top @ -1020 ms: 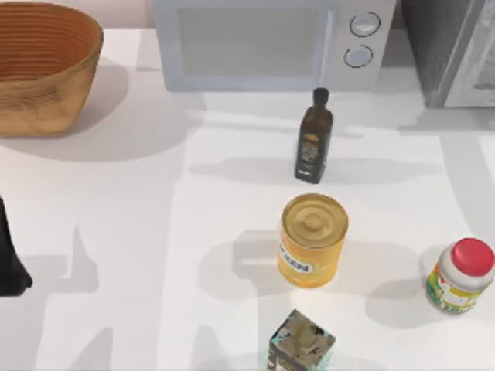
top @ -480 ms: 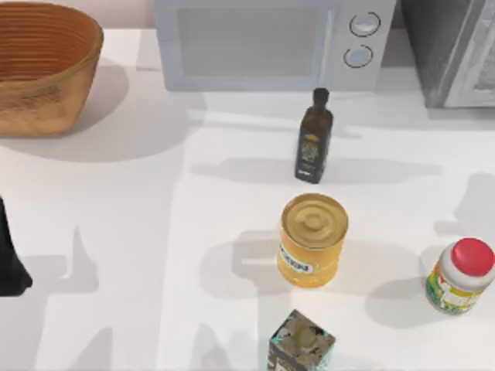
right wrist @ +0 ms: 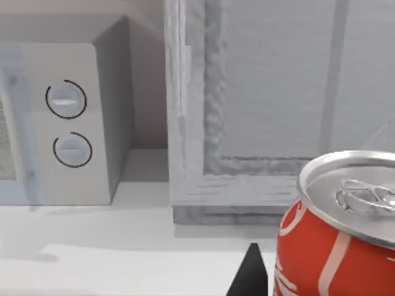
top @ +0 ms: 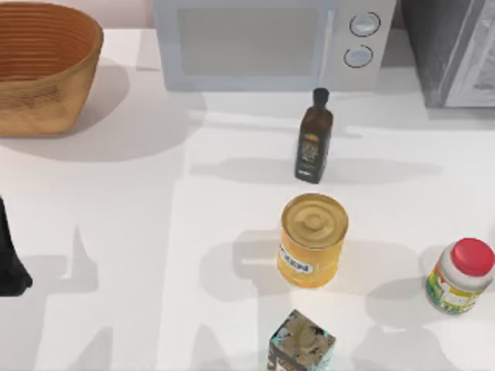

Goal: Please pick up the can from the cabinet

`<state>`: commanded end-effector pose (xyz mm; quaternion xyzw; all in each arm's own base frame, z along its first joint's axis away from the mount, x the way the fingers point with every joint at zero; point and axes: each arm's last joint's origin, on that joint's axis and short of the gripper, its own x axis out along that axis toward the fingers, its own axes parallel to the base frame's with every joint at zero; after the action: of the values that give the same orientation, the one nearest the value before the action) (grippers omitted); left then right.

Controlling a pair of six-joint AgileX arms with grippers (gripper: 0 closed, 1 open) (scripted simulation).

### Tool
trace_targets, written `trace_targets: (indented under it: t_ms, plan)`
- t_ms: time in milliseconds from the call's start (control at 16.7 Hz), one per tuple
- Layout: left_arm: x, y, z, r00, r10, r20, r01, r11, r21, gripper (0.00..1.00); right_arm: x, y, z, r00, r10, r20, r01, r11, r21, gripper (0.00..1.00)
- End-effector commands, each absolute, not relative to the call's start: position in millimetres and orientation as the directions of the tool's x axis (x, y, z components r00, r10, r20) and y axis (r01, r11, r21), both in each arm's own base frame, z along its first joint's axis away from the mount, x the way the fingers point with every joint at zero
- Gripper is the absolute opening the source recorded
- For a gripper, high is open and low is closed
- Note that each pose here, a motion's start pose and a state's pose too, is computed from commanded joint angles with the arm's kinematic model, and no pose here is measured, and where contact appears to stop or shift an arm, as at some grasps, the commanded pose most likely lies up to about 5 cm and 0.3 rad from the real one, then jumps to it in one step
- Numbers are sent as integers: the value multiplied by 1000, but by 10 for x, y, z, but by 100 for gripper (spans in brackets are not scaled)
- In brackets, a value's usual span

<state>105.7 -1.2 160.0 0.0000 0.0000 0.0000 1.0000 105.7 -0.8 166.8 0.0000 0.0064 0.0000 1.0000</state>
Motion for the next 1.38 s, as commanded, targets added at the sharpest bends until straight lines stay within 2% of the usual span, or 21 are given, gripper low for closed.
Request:
trace_targets:
  t_ms: [480, 780, 1080, 1380]
  plan:
    - [1057, -12, 1600, 1000, 0, 0, 0, 1000, 0, 100, 1063, -16, 1614, 1000, 3, -2, -3, 1000, 2, 0]
    - [1057, -12, 1600, 1000, 0, 0, 0, 1000, 0, 100, 1153, -147, 2012, 995, 37, 94, -35, 999, -22, 0]
    - [1057, -12, 1600, 1000, 0, 0, 0, 1000, 0, 100, 1498, -512, 2437, 970, 196, 147, -179, 977, -120, 0]
    - [1057, -12, 1600, 1000, 0, 0, 0, 1000, 0, 100, 1923, -1301, 2300, 914, 399, 64, -383, 906, -177, 0]
